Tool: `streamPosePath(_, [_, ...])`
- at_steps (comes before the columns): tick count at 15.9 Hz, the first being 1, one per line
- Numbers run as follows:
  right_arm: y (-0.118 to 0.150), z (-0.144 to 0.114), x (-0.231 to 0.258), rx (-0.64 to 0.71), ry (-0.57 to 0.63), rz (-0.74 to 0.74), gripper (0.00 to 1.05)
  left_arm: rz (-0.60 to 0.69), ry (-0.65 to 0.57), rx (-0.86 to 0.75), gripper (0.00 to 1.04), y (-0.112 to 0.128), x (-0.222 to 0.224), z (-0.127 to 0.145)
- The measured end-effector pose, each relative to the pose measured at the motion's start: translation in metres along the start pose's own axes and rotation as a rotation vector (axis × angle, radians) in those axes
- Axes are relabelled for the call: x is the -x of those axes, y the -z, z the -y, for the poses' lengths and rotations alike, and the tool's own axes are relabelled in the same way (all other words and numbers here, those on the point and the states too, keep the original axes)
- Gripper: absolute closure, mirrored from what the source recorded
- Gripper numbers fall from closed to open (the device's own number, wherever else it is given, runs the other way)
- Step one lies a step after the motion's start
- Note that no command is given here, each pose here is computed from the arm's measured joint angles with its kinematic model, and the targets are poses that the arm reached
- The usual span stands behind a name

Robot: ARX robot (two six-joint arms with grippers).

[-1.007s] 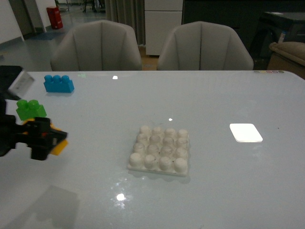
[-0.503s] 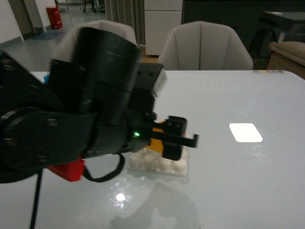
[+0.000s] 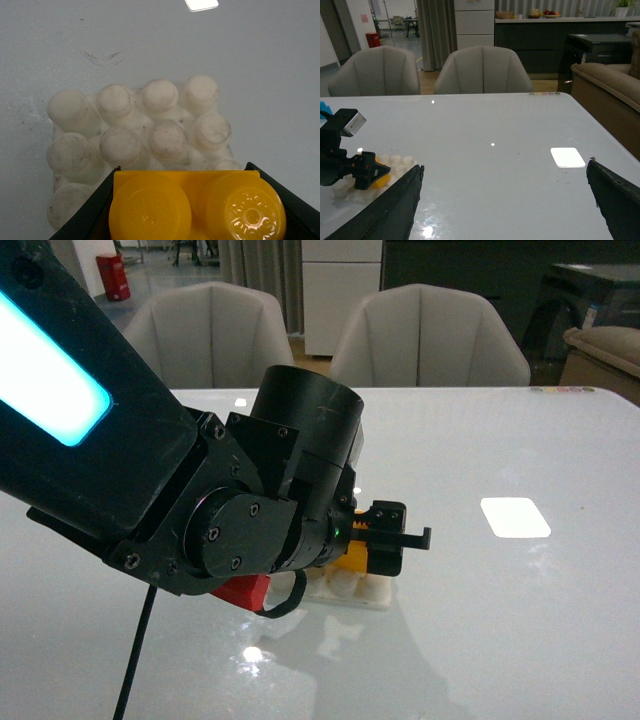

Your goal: Insert yellow block into base center

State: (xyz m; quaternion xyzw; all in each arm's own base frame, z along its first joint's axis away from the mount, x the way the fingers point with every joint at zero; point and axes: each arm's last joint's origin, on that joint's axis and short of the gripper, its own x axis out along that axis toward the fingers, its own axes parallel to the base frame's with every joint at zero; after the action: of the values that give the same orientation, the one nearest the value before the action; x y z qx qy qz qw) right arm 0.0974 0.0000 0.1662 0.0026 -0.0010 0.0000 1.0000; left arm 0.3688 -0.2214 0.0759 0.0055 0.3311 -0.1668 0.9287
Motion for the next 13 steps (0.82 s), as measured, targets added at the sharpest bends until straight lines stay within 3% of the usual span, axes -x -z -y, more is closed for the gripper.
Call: streamPosePath(13, [0.0000, 0.0000, 0.0000, 0.000, 0.000, 0.000, 0.06, 0.020, -0.080, -0.018, 0.40, 0.0019, -0.0084, -0.0015])
